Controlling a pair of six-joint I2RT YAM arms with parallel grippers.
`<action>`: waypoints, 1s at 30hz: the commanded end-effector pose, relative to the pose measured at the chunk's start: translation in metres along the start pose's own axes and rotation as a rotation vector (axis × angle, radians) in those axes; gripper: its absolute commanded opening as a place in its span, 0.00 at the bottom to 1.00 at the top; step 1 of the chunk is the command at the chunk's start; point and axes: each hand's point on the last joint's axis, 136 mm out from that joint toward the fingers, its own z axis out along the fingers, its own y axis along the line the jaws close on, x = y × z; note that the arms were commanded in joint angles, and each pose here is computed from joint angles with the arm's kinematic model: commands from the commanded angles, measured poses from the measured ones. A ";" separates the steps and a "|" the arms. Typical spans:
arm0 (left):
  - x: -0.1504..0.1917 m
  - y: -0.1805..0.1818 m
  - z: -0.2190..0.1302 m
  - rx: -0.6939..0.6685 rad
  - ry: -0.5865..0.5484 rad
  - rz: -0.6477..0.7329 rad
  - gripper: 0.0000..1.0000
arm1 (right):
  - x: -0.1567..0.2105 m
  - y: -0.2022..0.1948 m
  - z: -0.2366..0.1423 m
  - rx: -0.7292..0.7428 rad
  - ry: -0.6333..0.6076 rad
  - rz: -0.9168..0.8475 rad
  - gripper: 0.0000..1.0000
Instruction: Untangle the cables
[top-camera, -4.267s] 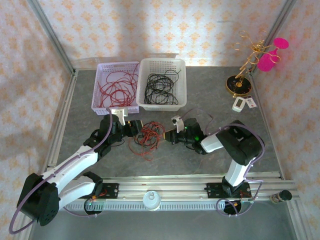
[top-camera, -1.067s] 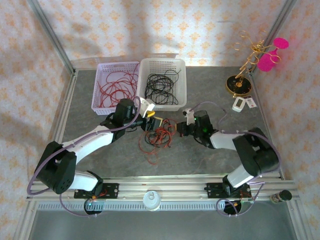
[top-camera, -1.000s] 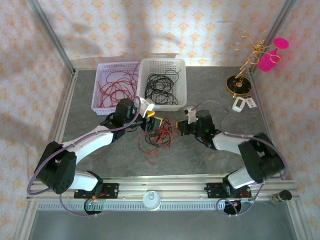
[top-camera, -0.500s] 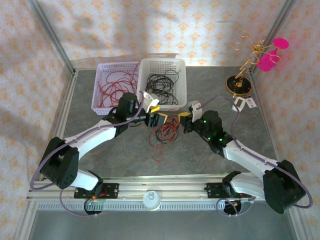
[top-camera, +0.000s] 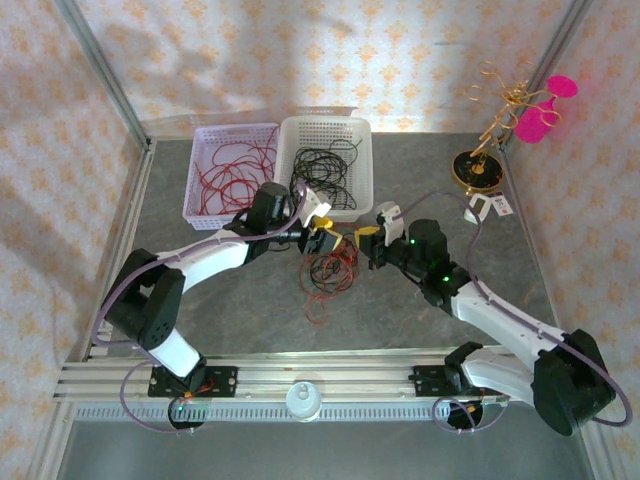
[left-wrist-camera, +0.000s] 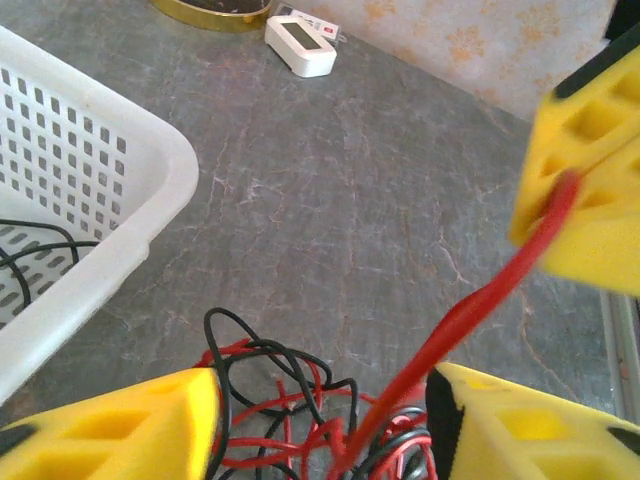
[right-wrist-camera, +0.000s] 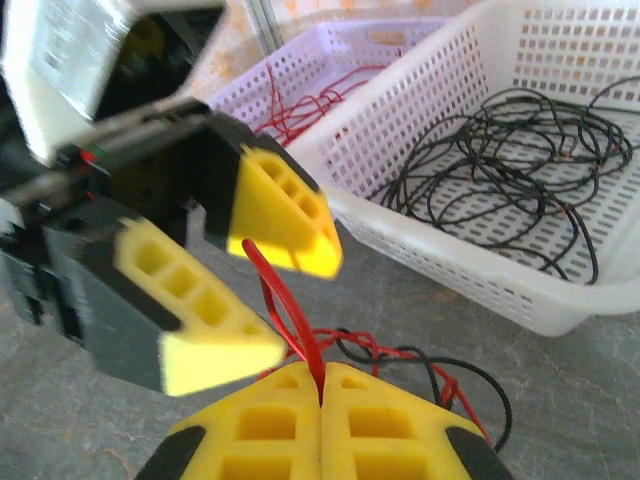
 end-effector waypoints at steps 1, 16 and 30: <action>-0.026 -0.013 0.002 0.066 -0.073 0.069 0.37 | -0.025 0.014 -0.007 -0.048 -0.054 -0.038 0.00; -0.065 -0.024 -0.049 -0.136 -0.264 0.037 0.00 | -0.038 0.014 -0.009 0.001 -0.164 -0.012 0.41; -0.086 -0.067 -0.077 -0.218 -0.245 0.009 0.00 | -0.044 -0.005 0.042 0.113 -0.247 0.144 0.39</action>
